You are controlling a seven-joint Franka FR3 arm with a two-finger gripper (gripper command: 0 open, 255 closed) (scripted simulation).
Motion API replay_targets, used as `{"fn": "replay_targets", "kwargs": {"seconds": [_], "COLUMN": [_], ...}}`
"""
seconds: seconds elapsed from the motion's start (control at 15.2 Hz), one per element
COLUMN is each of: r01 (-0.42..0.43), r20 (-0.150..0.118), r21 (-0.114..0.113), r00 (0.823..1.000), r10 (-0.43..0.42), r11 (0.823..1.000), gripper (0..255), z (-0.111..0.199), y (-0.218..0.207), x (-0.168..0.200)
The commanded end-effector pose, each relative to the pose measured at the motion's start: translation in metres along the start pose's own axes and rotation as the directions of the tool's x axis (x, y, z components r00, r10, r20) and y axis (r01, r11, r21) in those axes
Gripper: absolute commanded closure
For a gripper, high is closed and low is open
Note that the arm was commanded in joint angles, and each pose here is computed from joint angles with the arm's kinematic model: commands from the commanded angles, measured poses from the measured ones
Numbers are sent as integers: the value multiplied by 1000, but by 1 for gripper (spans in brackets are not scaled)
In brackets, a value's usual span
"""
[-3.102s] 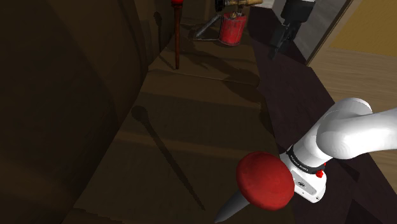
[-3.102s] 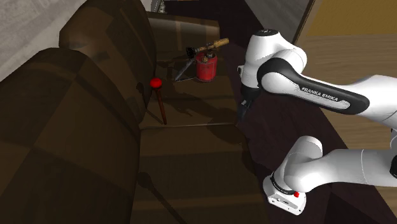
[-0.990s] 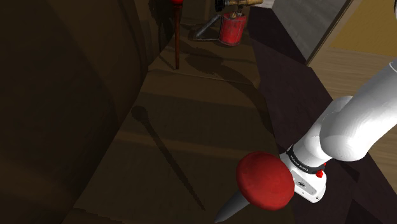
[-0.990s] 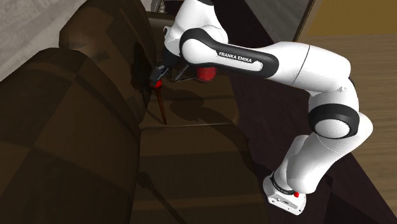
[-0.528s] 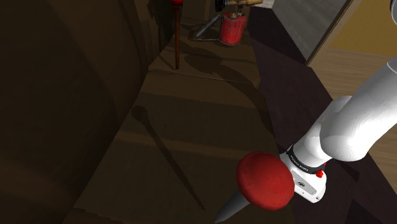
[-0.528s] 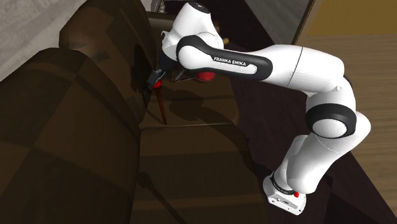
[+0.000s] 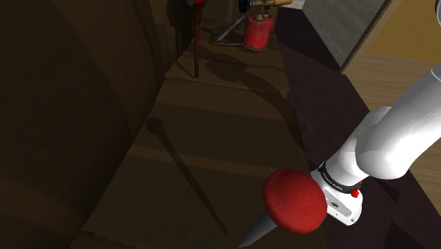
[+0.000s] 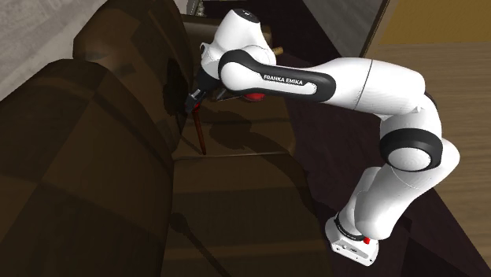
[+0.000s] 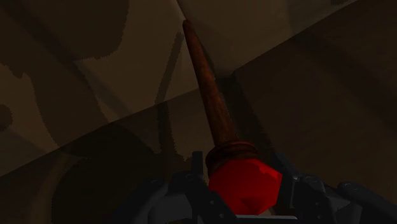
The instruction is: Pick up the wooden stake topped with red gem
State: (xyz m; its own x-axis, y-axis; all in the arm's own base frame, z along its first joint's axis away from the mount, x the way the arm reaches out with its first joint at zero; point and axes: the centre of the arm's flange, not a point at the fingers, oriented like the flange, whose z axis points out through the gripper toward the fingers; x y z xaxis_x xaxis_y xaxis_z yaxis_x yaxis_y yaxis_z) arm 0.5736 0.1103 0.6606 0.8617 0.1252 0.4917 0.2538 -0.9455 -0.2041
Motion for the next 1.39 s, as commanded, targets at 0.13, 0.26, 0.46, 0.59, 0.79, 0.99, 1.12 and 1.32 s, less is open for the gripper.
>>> {"fn": "replay_targets", "kwargs": {"seconds": [0.13, 0.26, 0.46, 0.59, 0.79, 0.99, 1.12, 1.32], "r01": [0, 0, 0, 0, 0, 0, 0, 0], "r20": [1, 1, 1, 1, 1, 1, 1, 1], "r21": [1, 1, 1, 1, 1, 1, 1, 1], "r00": [1000, 1000, 1000, 1000, 1000, 1000, 1000, 1000], "r10": [0, 0, 0, 0, 0, 0, 0, 0], "r11": [1000, 1000, 1000, 1000, 1000, 1000, 1000, 1000], "gripper": [255, 255, 255, 255, 255, 255, 255, 255], "z": [0, 1, -13, -22, -35, -48, -57, -67], "y": [0, 0, -3, -5, -9, -12, -14, -16], "x": [0, 0, 8, 13, 21, 29, 34, 40]}}
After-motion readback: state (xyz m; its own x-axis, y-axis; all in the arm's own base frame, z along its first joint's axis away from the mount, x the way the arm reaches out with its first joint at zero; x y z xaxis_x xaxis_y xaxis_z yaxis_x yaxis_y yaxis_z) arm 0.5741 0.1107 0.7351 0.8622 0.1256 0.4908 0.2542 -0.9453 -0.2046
